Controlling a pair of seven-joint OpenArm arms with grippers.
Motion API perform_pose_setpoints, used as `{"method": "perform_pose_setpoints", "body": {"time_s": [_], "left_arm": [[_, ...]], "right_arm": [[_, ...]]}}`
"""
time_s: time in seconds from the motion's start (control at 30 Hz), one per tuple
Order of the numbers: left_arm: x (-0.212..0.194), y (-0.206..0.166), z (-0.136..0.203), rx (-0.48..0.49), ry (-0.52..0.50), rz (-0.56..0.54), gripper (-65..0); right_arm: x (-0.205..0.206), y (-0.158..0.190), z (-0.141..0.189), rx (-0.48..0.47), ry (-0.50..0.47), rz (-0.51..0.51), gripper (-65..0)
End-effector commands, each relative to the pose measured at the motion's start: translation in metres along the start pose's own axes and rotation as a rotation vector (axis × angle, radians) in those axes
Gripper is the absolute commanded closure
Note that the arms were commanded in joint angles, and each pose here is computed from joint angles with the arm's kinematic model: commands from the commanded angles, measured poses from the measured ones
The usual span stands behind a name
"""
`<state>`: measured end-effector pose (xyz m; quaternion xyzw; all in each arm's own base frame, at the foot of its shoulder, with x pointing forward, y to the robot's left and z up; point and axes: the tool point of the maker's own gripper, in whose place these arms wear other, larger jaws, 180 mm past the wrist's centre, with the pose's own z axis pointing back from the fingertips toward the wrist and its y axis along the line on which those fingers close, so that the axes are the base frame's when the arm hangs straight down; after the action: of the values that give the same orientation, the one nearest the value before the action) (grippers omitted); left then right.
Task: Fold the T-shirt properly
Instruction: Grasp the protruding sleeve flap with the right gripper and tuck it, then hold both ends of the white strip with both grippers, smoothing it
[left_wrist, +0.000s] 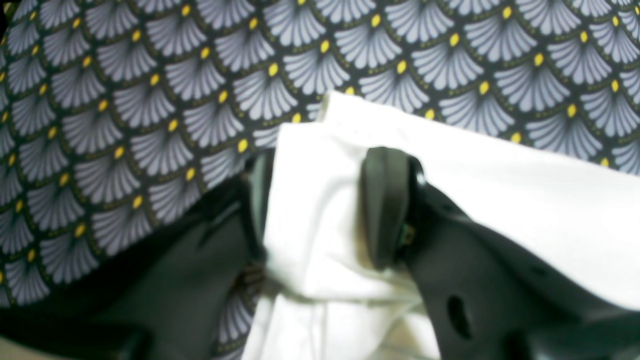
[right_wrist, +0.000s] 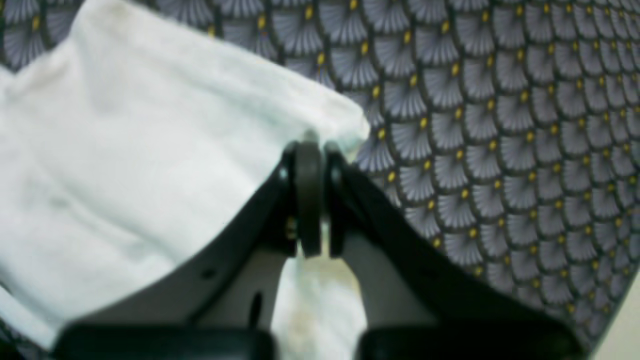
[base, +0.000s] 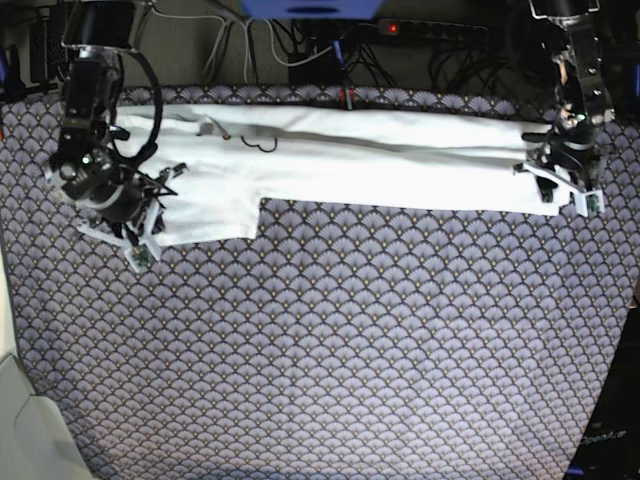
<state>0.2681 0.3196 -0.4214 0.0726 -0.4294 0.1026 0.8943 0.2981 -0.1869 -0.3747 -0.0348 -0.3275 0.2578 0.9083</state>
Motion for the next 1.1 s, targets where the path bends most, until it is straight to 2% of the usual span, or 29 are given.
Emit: {"method": "perform_pose_setpoints", "body": {"time_s": [0.0,0.23,0.4,0.77,1.07], "left_arm": [[0.014,0.004,0.001,0.005,-0.04,-0.011,-27.7],[0.013,0.005,0.001,0.005,-0.037,-0.014,-27.7],[0.012,0.006,0.001,0.006,-0.034,-0.014,-27.7],[0.011,0.007,0.003,0.008,-0.033,-0.015,-27.7],[0.006,0.009,0.005,0.011,-0.024,-0.015,-27.7]], "right_arm": [[0.016,-0.008,0.01,-0.029,-0.05,0.017,0.0],[0.007,-0.016,0.049,-0.117,-0.056,0.035,0.0],[-0.025,-0.018,0.057,-0.132,0.007,0.0,0.0],[-0.07,0.006,0.062,-0.08,0.109,-0.011,0.0],[-0.086,0.019,0.064,-0.048,0.147,-0.014,0.0]]}}
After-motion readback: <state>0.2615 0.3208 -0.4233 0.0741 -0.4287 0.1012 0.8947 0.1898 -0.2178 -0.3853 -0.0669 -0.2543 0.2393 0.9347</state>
